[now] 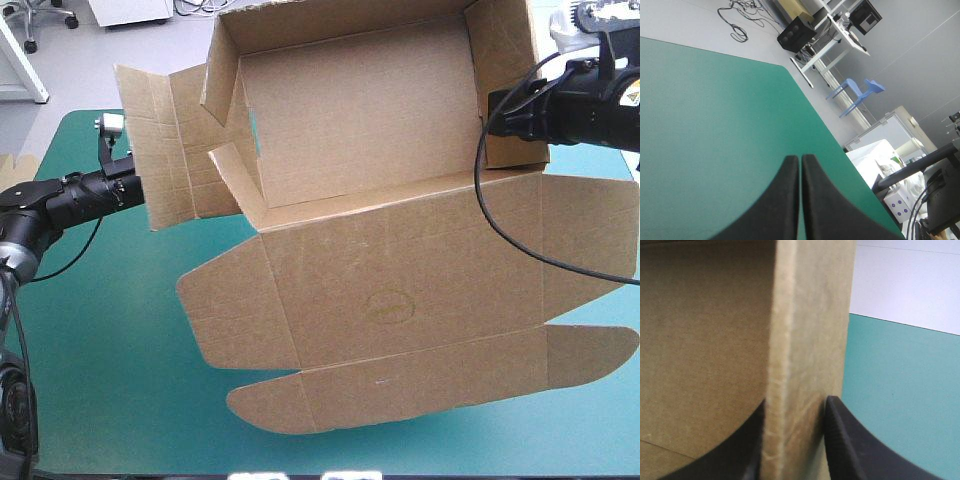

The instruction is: Fold the box

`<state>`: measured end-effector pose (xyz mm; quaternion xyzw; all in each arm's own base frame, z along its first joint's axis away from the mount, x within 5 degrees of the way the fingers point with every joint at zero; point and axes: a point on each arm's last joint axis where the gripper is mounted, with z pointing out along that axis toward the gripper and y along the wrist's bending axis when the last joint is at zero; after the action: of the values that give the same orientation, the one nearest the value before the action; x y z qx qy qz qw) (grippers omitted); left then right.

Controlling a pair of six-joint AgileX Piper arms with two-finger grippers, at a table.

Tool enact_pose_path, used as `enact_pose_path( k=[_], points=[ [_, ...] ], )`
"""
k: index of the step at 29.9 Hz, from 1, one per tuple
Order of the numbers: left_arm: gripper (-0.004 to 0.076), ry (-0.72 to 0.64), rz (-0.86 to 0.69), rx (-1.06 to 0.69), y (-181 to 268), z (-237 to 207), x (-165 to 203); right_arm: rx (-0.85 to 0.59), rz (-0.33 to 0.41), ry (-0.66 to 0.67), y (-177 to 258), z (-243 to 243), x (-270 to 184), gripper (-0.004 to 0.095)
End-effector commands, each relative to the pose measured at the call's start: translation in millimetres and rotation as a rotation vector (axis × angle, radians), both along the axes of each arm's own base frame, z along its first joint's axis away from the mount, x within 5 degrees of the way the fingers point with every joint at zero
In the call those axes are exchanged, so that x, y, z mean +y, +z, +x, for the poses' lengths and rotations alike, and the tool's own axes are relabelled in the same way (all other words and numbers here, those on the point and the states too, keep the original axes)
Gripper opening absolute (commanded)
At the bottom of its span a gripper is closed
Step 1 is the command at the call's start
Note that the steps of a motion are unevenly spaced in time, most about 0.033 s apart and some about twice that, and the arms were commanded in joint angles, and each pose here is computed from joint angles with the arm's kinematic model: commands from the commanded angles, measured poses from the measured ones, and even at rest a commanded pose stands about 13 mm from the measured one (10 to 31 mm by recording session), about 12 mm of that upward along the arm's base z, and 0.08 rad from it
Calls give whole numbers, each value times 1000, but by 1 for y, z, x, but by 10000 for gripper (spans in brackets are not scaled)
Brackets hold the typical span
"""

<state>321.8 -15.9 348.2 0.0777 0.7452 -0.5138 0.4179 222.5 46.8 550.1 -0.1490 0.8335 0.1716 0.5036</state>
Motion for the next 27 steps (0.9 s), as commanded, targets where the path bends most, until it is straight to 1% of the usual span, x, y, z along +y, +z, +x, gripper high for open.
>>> enact_pose_path(
  k=[1,13,19,27],
  points=[
    [10,-104,-79,-122,44,-28,-12,-80,51,4,17,-17,0,0],
    [10,-112,-56,-174,72,-60,-19,-80,51,4,17,-17,0,0],
    [9,-143,-68,-148,73,-63,-28,-80,51,4,17,-17,0,0],
    [9,-162,-67,-213,88,-81,-35,-57,46,-2,11,-12,0,0]
  ],
)
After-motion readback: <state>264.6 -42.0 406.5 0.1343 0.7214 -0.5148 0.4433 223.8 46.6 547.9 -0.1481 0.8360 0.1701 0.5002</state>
